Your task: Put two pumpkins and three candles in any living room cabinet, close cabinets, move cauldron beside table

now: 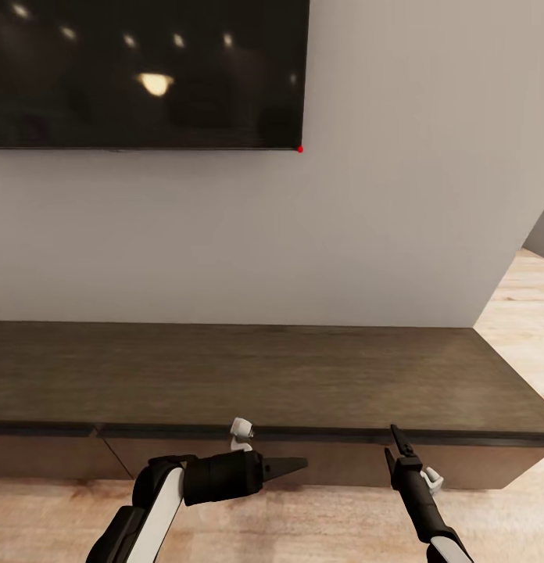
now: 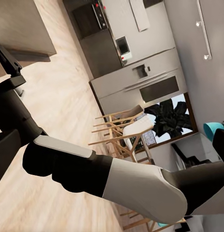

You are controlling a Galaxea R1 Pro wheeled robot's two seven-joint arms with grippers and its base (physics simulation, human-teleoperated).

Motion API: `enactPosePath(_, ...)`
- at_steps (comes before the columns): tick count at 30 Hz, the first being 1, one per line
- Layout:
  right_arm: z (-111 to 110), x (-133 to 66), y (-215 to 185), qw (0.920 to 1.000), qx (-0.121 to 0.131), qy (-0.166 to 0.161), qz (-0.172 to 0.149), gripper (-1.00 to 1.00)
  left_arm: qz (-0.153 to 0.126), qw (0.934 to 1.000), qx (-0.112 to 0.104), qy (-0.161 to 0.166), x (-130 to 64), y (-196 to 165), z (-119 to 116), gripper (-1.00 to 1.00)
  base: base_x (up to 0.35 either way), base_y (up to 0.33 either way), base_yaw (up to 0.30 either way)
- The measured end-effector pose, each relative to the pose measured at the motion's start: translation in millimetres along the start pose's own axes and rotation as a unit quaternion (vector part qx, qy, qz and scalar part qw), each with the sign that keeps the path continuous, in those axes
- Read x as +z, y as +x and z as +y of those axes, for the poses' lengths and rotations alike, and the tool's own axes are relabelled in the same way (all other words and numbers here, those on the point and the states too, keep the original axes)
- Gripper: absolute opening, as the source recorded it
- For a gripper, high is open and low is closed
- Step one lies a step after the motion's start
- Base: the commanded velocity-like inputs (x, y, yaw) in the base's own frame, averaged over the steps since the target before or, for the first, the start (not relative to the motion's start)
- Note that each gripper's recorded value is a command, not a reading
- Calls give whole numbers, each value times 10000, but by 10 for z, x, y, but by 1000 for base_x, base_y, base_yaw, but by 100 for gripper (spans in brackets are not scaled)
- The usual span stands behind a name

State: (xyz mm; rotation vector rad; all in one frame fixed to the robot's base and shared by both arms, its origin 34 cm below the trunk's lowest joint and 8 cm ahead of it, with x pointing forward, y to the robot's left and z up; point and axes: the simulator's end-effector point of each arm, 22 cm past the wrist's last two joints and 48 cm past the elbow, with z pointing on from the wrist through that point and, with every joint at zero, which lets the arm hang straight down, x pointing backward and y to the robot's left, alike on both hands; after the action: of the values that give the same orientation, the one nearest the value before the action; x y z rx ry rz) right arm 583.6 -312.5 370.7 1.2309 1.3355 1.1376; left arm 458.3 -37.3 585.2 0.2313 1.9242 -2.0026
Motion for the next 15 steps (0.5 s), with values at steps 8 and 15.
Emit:
enactPosePath(8,-9,2,0,10000,-1,25,0,100,2,10000,1,-4,0,1,2,100,1,0,0)
enactPosePath(15,-26,-1,0,10000,7,59,1,100,2,10000,2,-4,1,1,2,100,0,0,0)
